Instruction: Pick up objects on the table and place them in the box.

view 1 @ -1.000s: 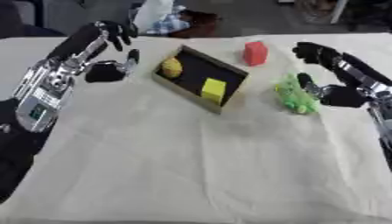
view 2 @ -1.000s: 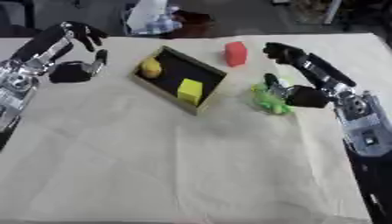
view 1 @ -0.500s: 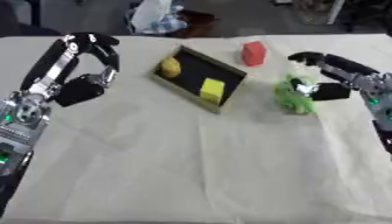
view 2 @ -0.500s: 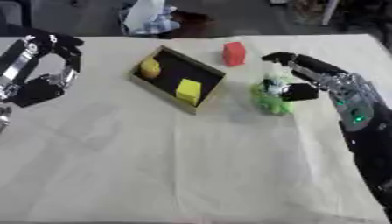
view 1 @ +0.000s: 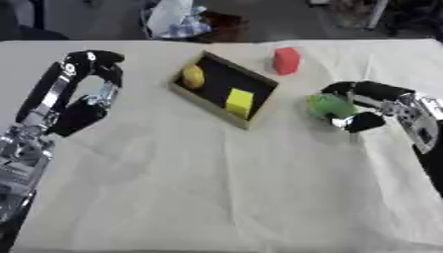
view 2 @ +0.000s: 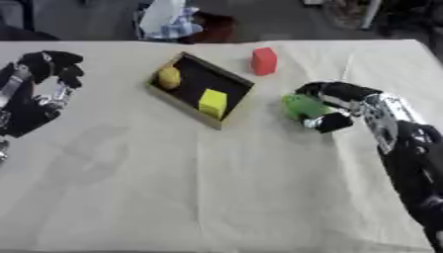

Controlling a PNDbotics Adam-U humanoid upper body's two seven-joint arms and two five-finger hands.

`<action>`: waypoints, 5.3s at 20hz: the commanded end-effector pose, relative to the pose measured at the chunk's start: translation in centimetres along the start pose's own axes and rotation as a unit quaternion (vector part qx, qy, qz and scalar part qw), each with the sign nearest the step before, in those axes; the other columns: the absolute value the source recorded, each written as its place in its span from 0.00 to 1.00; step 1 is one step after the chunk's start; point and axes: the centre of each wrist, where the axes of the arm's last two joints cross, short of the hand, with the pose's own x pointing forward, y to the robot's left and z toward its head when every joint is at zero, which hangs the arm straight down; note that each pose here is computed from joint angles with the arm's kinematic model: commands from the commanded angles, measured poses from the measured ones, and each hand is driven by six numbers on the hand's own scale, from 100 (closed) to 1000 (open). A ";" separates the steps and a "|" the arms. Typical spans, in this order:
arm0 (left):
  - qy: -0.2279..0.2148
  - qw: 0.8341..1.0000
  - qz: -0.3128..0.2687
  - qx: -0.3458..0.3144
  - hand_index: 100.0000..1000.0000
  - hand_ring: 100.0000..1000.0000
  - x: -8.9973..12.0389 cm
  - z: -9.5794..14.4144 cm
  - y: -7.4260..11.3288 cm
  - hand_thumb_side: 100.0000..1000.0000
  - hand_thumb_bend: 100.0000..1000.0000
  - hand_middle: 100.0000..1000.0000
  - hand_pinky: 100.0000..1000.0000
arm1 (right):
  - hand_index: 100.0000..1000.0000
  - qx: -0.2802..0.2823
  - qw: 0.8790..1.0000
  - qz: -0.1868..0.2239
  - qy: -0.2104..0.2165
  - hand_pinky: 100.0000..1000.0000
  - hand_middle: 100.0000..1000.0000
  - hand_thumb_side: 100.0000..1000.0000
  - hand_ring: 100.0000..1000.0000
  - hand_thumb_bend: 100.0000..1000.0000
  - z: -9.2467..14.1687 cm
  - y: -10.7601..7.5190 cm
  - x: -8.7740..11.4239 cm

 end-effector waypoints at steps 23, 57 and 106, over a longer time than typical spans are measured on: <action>-0.046 0.997 0.061 0.002 0.75 0.50 1.6 -1.0 -1.8 0.66 0.00 0.52 0.74 | 0.93 -0.203 0.962 0.038 -0.177 0.76 0.46 0.11 0.55 0.00 -9.0 -13.7 14.3; -0.048 0.996 0.077 -0.012 0.75 0.50 1.7 -1.3 -2.8 0.67 0.00 0.52 0.75 | 1.00 -0.130 0.990 0.041 -0.042 0.90 1.00 0.76 0.94 0.00 -11.2 -11.0 16.2; -0.047 0.995 0.082 -0.015 0.75 0.50 1.5 -1.2 -3.4 0.73 0.00 0.52 0.76 | 1.00 -0.291 0.870 -0.187 0.352 1.00 0.99 0.58 0.98 0.00 -3.0 -10.2 -0.1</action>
